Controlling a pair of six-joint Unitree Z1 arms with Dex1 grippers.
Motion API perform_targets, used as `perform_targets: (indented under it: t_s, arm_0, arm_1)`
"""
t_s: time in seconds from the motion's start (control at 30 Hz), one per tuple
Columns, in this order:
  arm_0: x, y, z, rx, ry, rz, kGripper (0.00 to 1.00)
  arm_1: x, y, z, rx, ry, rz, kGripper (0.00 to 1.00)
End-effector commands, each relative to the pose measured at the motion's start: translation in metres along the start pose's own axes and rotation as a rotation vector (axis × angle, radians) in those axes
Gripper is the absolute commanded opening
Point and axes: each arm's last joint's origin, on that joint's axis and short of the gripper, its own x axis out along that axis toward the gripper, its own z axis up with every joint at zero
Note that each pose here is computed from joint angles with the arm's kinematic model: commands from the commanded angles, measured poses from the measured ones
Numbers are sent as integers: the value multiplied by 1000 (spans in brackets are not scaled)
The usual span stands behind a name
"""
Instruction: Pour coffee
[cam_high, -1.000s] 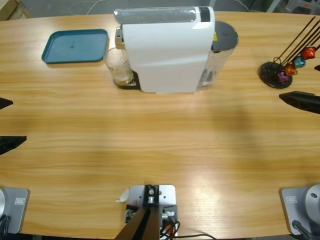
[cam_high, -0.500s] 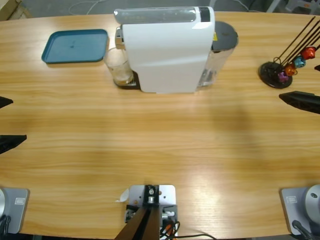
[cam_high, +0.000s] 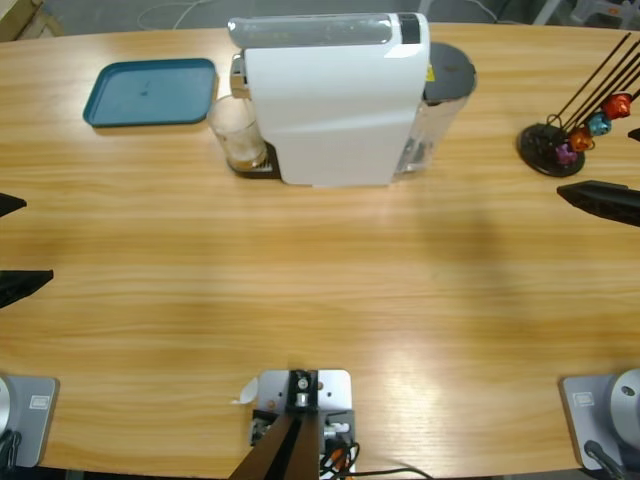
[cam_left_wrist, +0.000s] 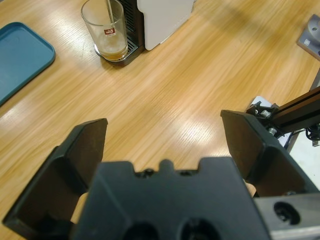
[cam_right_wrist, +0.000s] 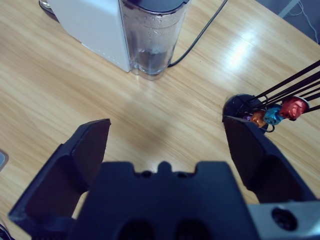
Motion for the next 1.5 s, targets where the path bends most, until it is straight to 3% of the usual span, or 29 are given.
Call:
perform_targets:
  t_s: [0.03,1.5]
  arm_0:
    - [0,-2,-12,-1,4,-28,1000]
    - [-3,-2,-12,-3,0,-5,1000]
  arm_1:
    - [7,3,-7,-14,27,10,1000]
    - [7,3,-8,-17,26,17,1000]
